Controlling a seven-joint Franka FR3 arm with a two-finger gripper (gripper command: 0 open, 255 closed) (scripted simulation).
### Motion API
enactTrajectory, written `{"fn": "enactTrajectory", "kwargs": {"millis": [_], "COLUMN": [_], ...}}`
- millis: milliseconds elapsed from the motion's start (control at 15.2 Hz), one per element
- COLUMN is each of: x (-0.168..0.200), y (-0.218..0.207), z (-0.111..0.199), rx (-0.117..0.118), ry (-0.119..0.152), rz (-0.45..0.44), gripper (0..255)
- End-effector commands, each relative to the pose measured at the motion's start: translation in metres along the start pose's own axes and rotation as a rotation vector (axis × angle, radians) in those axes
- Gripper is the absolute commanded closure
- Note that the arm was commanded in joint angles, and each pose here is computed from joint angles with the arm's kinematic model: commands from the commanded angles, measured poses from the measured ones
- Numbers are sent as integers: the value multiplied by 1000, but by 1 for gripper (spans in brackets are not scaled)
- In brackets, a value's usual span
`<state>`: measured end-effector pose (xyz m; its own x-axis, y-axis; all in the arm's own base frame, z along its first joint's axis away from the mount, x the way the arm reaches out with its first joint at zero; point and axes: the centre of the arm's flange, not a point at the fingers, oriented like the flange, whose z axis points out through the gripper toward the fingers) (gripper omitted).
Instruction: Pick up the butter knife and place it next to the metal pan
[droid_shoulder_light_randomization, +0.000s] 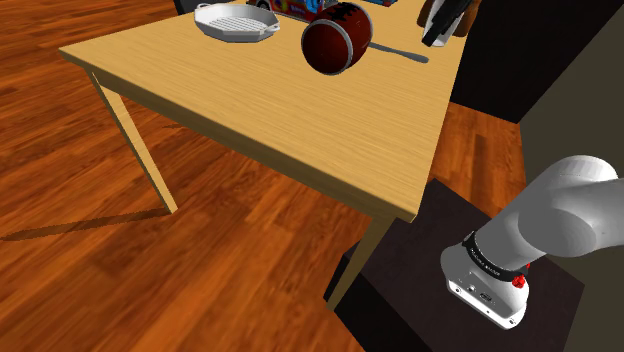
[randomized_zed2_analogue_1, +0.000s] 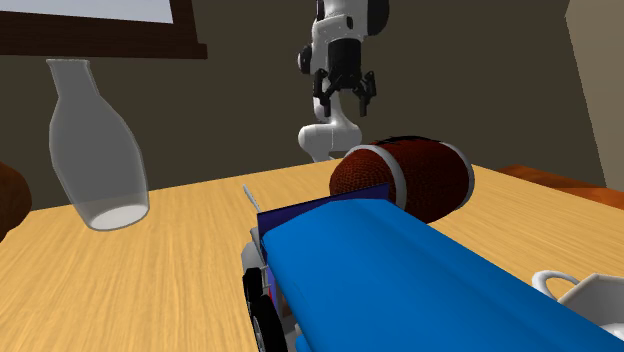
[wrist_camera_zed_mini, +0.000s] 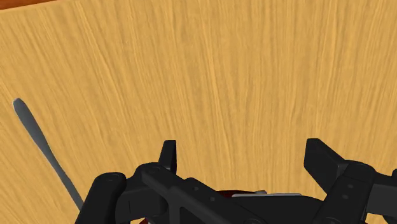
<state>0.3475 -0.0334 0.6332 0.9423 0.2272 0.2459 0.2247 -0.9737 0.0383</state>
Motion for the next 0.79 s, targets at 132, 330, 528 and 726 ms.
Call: {"fn": "enactTrajectory", "kwargs": {"millis": [132,330,528,726], "x": [15,27,39,52], "y": [49,85,120,154], "z": [24,41,57,74], "rx": [16,28,41,53], "ry": [17,30,42,54], "rz": [-26,-44,-62,-80], "gripper": [0,0,0,0]}}
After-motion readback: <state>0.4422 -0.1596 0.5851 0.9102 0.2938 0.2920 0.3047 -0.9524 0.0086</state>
